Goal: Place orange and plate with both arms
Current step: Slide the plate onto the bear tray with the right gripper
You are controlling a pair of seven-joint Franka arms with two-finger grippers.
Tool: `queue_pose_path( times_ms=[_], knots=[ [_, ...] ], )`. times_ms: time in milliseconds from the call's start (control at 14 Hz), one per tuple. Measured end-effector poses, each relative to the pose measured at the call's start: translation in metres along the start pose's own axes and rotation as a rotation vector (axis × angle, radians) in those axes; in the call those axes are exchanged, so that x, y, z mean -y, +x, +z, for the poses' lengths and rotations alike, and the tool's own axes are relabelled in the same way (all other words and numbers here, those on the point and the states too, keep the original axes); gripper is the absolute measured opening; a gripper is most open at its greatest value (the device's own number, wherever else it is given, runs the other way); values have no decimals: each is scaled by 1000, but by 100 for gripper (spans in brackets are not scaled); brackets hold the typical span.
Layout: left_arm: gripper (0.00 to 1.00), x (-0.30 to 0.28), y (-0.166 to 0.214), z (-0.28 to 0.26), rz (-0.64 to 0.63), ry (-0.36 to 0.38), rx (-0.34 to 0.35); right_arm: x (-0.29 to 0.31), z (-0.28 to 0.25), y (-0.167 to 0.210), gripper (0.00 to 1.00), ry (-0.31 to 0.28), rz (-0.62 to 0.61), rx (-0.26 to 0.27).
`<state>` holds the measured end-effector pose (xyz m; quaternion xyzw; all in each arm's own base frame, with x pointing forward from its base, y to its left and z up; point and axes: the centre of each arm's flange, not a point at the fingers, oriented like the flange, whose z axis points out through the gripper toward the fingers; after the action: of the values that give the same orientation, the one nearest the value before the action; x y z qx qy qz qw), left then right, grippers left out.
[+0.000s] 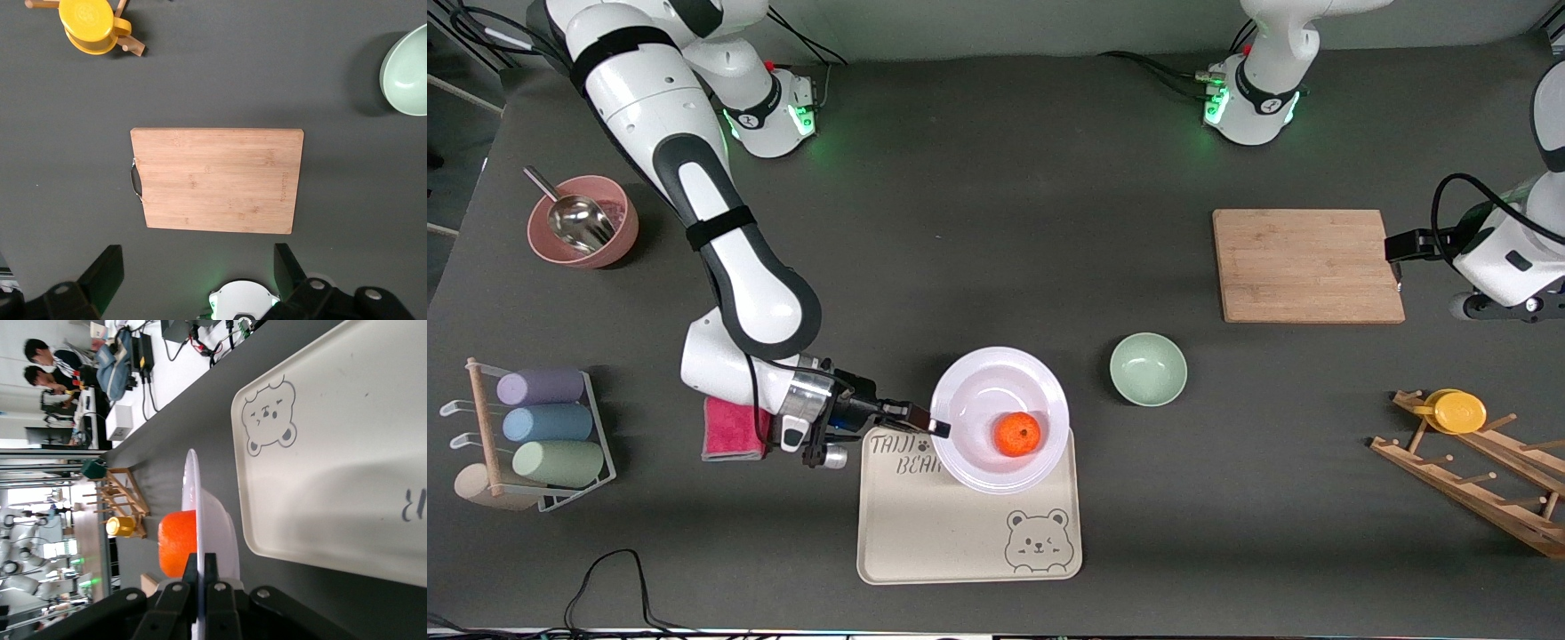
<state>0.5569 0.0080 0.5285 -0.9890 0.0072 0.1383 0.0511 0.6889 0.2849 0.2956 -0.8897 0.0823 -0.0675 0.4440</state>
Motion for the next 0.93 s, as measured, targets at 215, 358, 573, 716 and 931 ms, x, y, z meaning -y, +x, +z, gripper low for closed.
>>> queue_pose_path(
  times_ms=[215, 358, 573, 716, 931],
  knots=[
    [100, 0, 0, 0, 1, 0, 1, -7, 3, 20, 5, -59, -18, -2],
    [100, 0, 0, 0, 1, 0, 1, -18, 6, 30, 5, -52, -13, 13],
    [100, -1, 0, 0, 1, 0, 1, -35, -1, 48, 5, -42, 2, 9],
    [100, -1, 1, 1, 1, 0, 3, -42, 2, 53, 5, -41, 5, 12],
    [100, -1, 3, 4, 2, 0, 8, -53, 12, 60, 5, -47, -9, 10]
  ],
)
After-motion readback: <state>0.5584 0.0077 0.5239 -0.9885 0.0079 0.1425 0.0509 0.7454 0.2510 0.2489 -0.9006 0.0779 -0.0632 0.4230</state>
